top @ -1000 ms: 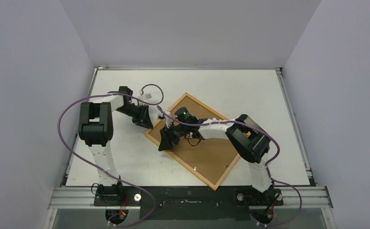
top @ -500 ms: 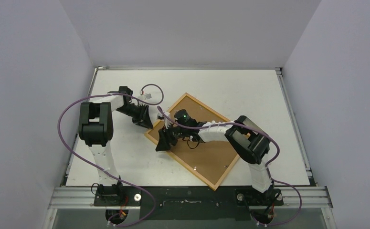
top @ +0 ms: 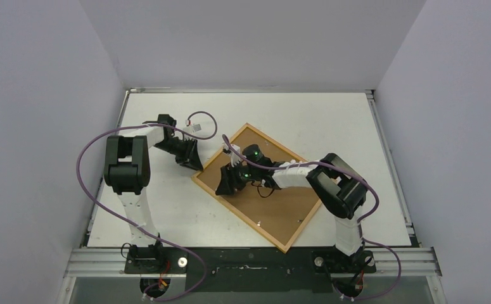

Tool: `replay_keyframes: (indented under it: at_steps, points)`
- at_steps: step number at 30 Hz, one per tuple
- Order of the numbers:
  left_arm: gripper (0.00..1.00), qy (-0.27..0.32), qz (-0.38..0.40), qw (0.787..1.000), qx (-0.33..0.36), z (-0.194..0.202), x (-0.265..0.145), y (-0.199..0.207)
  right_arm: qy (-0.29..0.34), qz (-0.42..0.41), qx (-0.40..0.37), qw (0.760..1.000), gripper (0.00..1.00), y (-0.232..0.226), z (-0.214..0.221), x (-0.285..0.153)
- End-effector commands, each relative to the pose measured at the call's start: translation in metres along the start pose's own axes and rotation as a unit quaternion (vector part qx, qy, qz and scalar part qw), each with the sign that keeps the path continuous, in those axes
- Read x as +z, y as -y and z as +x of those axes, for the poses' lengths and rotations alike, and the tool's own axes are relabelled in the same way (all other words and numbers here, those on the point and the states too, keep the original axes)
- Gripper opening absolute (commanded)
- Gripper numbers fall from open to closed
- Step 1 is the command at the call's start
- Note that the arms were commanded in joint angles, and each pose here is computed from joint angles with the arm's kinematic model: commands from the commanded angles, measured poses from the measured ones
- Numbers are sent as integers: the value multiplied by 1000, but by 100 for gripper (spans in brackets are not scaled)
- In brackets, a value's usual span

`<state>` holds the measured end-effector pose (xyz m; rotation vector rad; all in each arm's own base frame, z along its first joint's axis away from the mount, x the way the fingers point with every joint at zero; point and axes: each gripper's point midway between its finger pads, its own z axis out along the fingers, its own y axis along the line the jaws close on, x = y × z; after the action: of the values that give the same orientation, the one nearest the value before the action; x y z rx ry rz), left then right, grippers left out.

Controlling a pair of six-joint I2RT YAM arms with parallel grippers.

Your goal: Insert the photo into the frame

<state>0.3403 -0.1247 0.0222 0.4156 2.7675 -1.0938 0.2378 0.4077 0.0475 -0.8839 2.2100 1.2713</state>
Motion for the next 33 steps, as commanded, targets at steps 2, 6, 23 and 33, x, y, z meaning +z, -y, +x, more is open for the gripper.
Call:
replay_keyframes:
  at_steps: [2, 6, 23, 33]
  points:
    - [16, 21, -24, 999, 31, -14, -6, -2, 22, -12, -3, 1000, 55, -10, -9, 4]
    - [16, 18, -23, 999, 30, -12, -4, -1, 18, -16, 1, 1000, 55, -16, -5, 8]
    - [15, 20, -22, 999, 31, -12, -4, 0, 10, -7, 10, 1000, 55, -19, 7, 24]
    - [15, 22, -21, 999, 31, -13, -4, 0, 7, -16, 10, 1000, 55, -24, 10, 30]
